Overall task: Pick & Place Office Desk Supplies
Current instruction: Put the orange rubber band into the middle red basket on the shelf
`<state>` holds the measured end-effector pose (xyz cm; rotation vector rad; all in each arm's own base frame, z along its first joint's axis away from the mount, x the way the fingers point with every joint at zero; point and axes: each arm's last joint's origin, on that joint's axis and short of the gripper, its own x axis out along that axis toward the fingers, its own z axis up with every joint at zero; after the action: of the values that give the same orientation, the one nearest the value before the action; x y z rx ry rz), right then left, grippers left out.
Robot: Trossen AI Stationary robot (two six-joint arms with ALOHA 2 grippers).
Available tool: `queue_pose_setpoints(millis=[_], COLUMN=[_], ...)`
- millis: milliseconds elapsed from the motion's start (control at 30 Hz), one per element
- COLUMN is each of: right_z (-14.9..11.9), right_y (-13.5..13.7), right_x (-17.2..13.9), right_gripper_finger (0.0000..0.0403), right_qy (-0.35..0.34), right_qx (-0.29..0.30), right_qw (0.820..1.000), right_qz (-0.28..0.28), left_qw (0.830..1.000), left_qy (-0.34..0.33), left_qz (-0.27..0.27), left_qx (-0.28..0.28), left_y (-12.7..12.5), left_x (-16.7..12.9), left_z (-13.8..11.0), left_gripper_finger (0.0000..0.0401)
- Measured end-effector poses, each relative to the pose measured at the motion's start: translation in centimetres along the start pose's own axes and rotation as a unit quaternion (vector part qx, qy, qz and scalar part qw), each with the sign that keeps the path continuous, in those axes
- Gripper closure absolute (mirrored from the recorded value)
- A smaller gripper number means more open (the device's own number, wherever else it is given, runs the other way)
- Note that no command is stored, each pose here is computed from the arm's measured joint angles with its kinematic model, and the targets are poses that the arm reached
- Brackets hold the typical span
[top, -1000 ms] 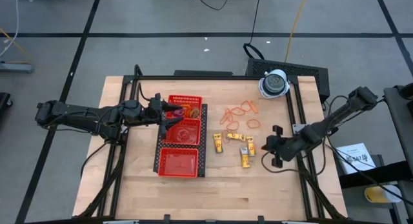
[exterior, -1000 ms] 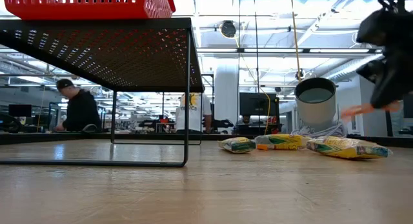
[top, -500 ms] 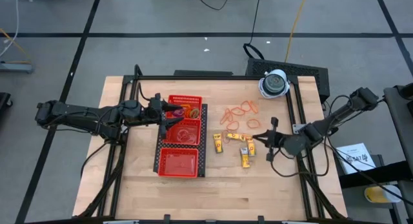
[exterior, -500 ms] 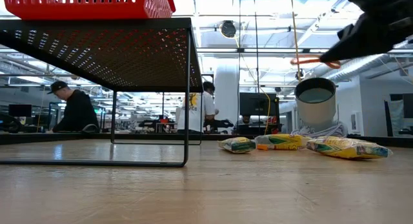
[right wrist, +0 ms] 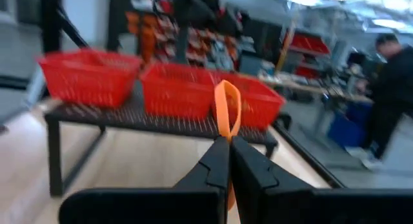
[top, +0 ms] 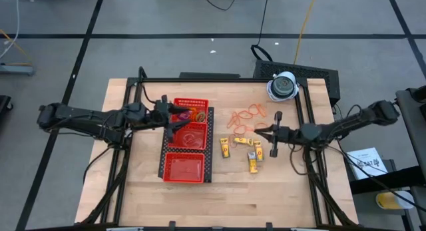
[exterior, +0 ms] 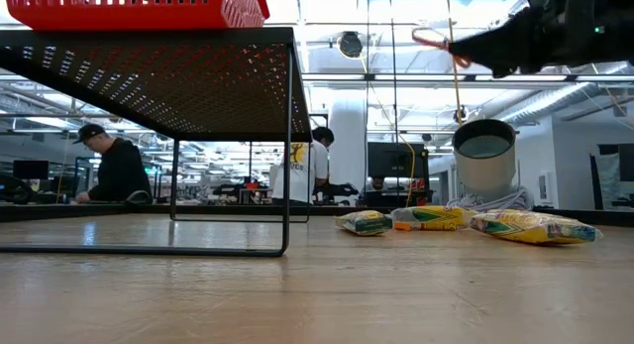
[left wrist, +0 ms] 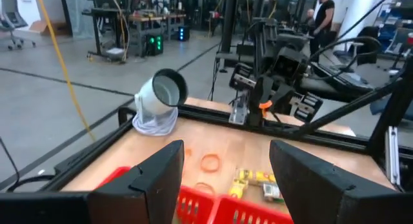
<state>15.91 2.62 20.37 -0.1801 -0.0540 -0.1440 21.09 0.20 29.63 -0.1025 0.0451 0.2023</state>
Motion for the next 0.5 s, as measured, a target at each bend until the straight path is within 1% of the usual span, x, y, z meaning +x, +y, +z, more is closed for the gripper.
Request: queue_pose_setpoints(millis=[167,233,400,500], right_z=[0.1,0.1,0.3,0.4], right_y=[-1.1,-1.2,-1.1,-0.9], right_x=[0.6,0.9,1.6,1.9], right_gripper_finger=[0.0403,0.0403,0.0403,0.0403], right_qy=[-0.038,-0.050,-0.095,-0.120], right_qx=[0.015,0.021,0.022,0.023], right_qw=[0.999,0.998,0.993,0.989], right_qz=[0.031,0.045,0.072,0.080], left_qw=[0.999,0.998,0.996,0.994], left_qy=[-0.050,-0.054,-0.087,-0.093], left_qz=[-0.009,-0.012,-0.034,-0.057], left_qx=[0.001,0.011,0.012,0.012], left_y=[-0.6,-0.7,-1.3,-1.7], left_x=[1.6,2.5,4.7,6.2], left_z=[0.2,-0.3,-1.1,-1.4], left_gripper_finger=[0.0160,0.0160,0.0160,0.0160])
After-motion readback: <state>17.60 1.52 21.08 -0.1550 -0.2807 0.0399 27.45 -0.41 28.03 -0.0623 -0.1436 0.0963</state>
